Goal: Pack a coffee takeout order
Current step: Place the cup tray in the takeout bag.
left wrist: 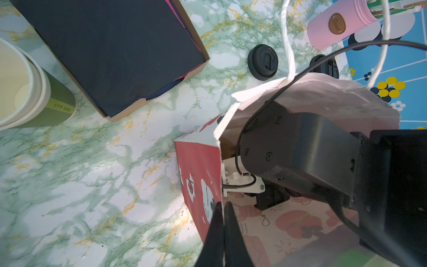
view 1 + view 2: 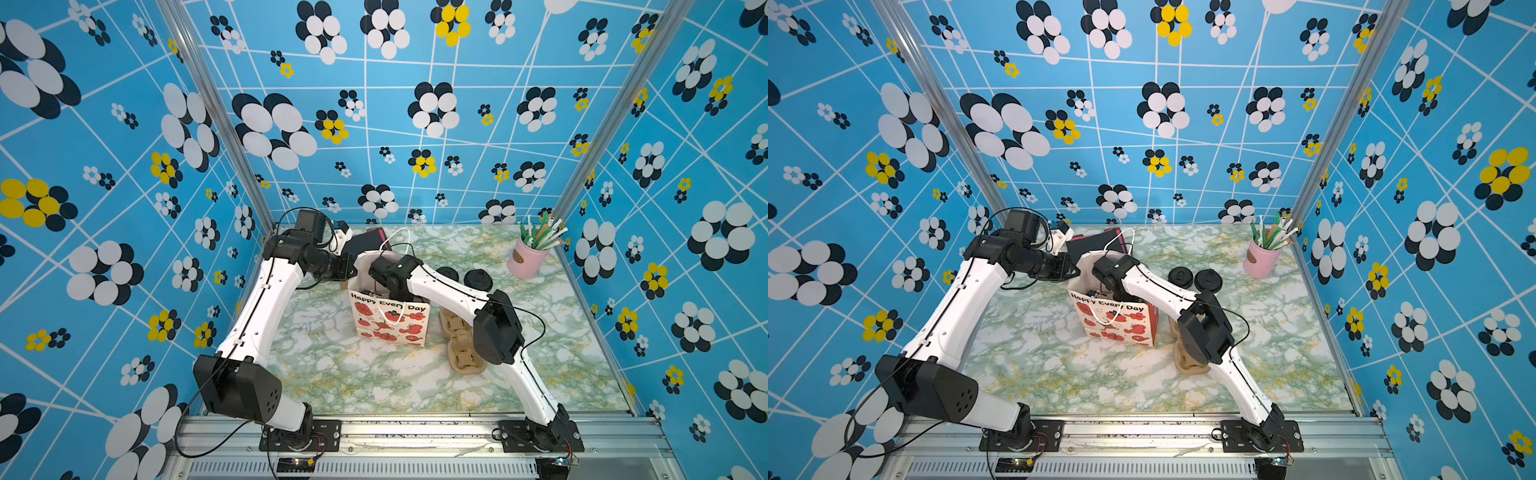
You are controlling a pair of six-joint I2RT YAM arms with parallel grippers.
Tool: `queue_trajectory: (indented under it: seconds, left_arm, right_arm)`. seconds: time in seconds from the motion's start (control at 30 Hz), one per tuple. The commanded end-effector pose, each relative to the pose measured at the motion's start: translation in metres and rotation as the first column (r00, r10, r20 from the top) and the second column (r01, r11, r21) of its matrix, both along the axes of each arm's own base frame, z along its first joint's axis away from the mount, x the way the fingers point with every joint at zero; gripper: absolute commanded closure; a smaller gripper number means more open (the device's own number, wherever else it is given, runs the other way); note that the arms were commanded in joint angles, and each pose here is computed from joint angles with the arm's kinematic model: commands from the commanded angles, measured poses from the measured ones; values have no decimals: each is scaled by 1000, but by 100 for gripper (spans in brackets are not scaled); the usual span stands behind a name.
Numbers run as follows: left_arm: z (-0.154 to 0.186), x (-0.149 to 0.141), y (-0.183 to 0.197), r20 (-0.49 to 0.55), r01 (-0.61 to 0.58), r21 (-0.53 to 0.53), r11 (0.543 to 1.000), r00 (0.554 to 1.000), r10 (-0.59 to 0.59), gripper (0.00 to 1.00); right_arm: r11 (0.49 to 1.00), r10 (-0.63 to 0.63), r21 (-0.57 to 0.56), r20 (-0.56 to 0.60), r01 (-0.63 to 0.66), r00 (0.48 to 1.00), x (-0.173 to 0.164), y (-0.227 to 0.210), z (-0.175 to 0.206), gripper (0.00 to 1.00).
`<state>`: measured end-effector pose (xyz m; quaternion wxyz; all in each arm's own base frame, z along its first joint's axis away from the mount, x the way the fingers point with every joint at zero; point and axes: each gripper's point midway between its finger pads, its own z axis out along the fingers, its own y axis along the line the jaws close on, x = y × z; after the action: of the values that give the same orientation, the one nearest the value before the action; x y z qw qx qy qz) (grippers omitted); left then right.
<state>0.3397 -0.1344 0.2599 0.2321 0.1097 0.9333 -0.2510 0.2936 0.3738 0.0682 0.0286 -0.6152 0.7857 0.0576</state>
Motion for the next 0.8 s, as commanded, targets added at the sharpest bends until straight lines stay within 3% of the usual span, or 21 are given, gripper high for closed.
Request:
queue_trajectory:
  seconds: [0.0,0.33,0.6,0.77]
  left_arm:
    - [8,1,2,16,8,-5,1000,1000,-8,100]
    - [4,-6,8,-4,4,31,999,1000,-4,100]
    - [4,-11,14,-14,-2,67,998,1000,2,100]
    - [6,-14,15,-18,-2,75,997,1000,3,100]
  right_arm:
    - [999,3,-44,-14,-4,1000,-8,-5,4,62]
    - [996,-3,85,63,-3,998,-5,6,64,51]
    - [981,-5,192,90,-13,996,-7,17,97,36]
    - [953,-18,304,127,-22,992,-11,23,138,29]
